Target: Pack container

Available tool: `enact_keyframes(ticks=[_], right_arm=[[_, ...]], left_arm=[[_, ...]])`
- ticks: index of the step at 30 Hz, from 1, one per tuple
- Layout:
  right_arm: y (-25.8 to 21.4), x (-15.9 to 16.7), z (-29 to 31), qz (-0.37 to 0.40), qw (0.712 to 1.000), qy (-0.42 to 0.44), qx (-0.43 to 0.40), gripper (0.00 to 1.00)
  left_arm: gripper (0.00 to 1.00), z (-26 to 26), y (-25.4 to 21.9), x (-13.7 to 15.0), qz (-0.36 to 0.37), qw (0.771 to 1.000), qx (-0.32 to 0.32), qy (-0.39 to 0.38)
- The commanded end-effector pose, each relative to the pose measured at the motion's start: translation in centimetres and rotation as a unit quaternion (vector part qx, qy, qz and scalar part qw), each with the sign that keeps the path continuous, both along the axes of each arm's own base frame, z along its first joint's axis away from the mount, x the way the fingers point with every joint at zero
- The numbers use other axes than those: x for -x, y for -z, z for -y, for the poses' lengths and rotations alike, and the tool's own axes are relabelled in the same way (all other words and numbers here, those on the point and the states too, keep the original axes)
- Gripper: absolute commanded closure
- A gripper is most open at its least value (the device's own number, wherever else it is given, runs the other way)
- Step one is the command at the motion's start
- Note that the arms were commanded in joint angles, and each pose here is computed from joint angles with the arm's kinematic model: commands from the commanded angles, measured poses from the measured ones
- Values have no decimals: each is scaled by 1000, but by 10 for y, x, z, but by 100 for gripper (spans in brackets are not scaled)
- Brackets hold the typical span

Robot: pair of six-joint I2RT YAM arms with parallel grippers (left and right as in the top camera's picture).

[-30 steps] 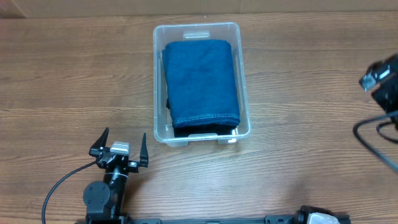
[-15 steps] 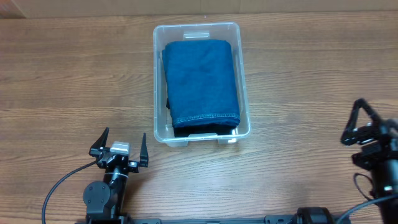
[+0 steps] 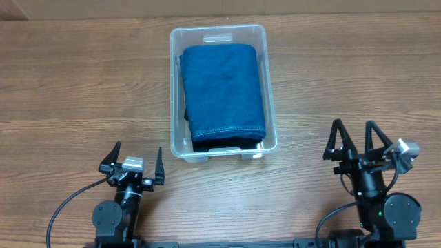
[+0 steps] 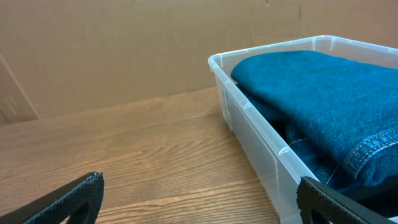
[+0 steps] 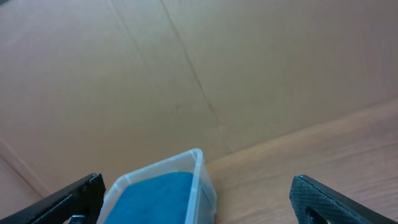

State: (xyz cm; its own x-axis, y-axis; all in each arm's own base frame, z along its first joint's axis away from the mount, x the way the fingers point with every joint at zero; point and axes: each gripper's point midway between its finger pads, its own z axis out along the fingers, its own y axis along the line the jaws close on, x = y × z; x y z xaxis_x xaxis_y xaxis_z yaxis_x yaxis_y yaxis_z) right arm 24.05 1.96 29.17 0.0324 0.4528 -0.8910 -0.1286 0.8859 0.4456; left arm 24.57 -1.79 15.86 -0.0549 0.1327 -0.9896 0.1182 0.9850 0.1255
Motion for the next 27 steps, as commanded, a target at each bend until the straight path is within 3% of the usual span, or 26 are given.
enact_keyframes(ticks=[1, 8, 27], right_arm=[[5, 8, -2, 22, 1000, -6, 8, 0], [9, 21, -9, 69, 996, -21, 49, 0], [51, 5, -10, 93, 993, -17, 66, 0]], left_arm=[[0, 0, 0, 0, 3, 1000, -3, 1], [0, 0, 0, 0, 3, 1000, -3, 1], [0, 0, 0, 0, 3, 1000, -3, 1]])
